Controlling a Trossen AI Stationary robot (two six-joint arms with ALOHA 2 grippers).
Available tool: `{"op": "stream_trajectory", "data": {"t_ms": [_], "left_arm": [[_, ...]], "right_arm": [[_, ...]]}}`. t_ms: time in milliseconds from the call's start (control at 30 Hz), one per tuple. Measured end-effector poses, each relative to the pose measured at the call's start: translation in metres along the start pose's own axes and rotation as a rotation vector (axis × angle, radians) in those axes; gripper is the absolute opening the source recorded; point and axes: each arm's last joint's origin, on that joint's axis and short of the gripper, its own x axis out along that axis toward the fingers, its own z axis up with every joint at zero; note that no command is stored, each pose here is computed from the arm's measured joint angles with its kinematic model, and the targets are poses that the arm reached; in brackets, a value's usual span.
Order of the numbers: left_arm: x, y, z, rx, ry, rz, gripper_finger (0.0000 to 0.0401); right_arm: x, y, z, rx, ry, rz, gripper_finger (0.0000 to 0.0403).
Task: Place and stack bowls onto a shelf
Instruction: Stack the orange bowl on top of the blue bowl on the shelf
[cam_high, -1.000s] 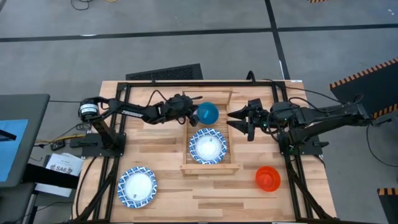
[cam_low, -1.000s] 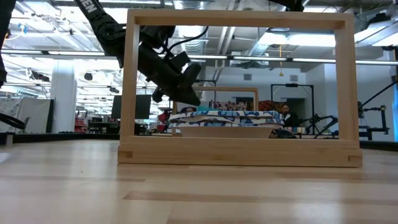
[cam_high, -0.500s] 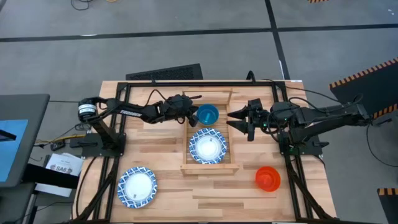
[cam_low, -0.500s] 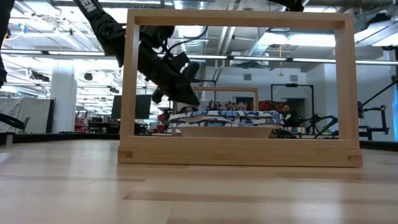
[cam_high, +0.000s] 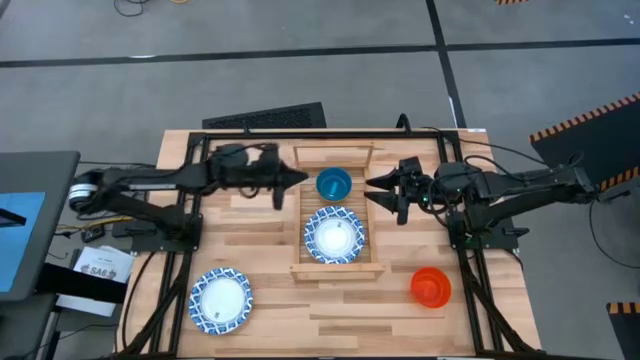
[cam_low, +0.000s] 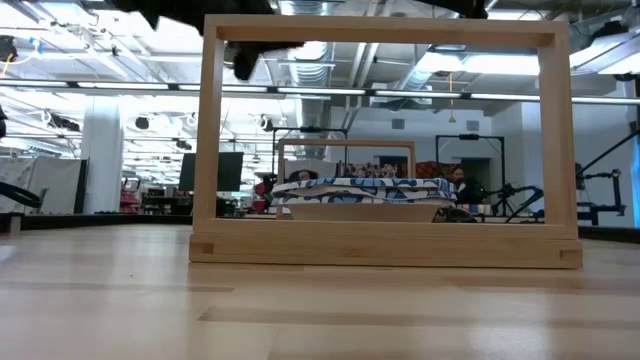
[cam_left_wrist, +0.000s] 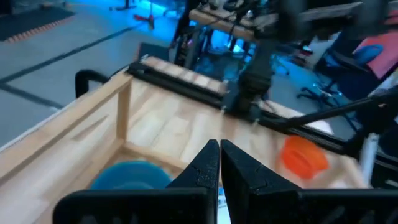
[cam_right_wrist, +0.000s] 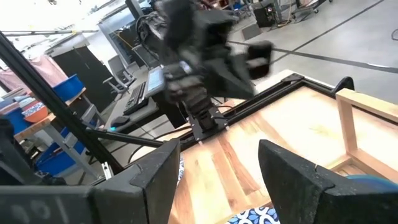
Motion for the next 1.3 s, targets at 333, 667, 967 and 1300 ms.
{"op": "stream_trajectory", "data": {"t_ms": [333, 667, 967, 1300], "left_arm": [[-0.041, -0.062, 0.001, 0.063, -0.008, -0.116, 0.0000], [-0.044, -0.077, -0.003, 0.067, -0.016, -0.114, 0.0000], [-0.044, -0.076, -0.005, 0.074, -0.006, -0.099, 0.0000], [-0.044, -0.075, -0.008, 0.078, 0.026, -0.090, 0.0000]], "right_arm": [[0.000, -0.002, 0.001, 0.004, -0.007, -0.009, 0.0244], [0.000, -0.002, 0.001, 0.000, -0.006, -0.008, 0.0244], [0.000, -0.002, 0.001, -0.004, -0.006, -0.007, 0.0244], [-0.010, -0.003, -0.005, 0.156, 0.142, 0.052, 0.0244]]}}
